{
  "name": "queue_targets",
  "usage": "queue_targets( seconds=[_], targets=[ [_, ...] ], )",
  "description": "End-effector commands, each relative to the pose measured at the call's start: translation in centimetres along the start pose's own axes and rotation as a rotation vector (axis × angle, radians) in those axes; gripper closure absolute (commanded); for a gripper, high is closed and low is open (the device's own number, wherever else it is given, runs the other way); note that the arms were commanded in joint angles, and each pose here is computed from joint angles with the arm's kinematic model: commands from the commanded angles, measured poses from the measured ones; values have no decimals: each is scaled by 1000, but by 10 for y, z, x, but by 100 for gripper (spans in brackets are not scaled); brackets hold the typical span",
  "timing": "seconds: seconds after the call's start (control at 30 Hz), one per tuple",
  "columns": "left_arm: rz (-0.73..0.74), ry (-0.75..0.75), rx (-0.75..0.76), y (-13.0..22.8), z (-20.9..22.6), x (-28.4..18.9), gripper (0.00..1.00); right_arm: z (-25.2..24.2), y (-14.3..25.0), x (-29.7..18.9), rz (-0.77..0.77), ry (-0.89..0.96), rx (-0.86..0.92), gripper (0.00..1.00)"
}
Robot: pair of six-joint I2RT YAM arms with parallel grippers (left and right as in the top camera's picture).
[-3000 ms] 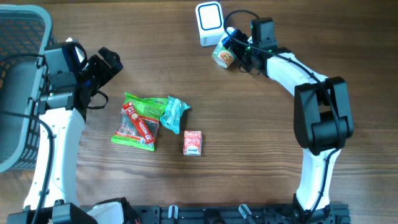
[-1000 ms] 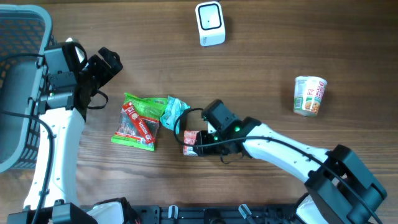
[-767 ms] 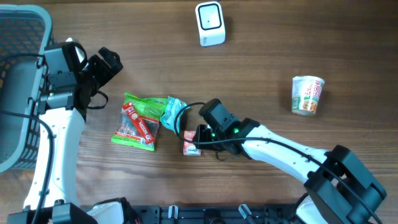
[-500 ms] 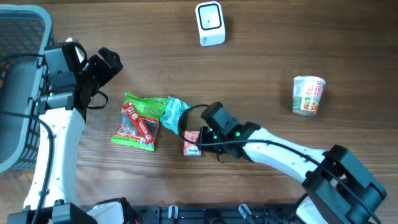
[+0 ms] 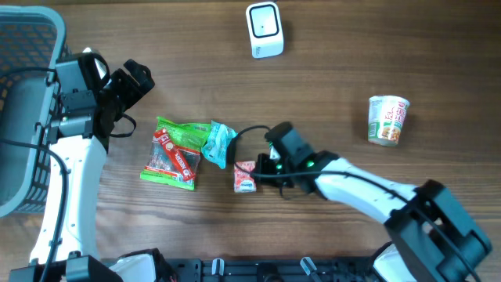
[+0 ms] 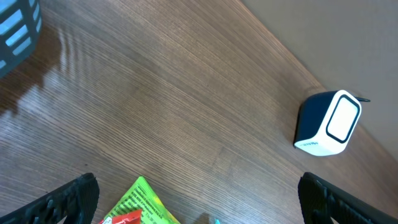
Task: Scan the item barcode
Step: 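Grasp the small red box with the right gripper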
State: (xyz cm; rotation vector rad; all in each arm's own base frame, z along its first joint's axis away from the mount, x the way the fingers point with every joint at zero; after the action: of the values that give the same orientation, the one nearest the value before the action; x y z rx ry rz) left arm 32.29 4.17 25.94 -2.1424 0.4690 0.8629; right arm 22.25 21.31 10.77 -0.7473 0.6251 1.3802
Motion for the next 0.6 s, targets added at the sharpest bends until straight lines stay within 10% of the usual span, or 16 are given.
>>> queue_targets(
  seconds=[0.0, 0.17, 0.57],
  targets=[
    [-5, 7, 5, -1, 0, -2, 0, 2, -22, -56, 21, -370, -285, 96],
    [-5, 7, 5, -1, 0, -2, 0, -34, -44, -137, -3, -931, -353, 96],
    [-5, 7, 5, -1, 0, -2, 0, -26, -39, -167, -21, -948, -329, 96]
  ],
)
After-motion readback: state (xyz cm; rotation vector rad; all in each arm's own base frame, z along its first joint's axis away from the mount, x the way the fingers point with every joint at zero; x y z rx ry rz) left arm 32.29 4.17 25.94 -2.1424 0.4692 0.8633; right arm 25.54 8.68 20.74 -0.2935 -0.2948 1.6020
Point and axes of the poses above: each gripper's point midway between its finger pads, its own x axis out along the fingers, its own z axis along the line the jaws close on, y = z × x, the point moved 10 cm from there along -x, back along the fingers, and after that the axes turned 1 degree about -x, right-handed, at the moved point
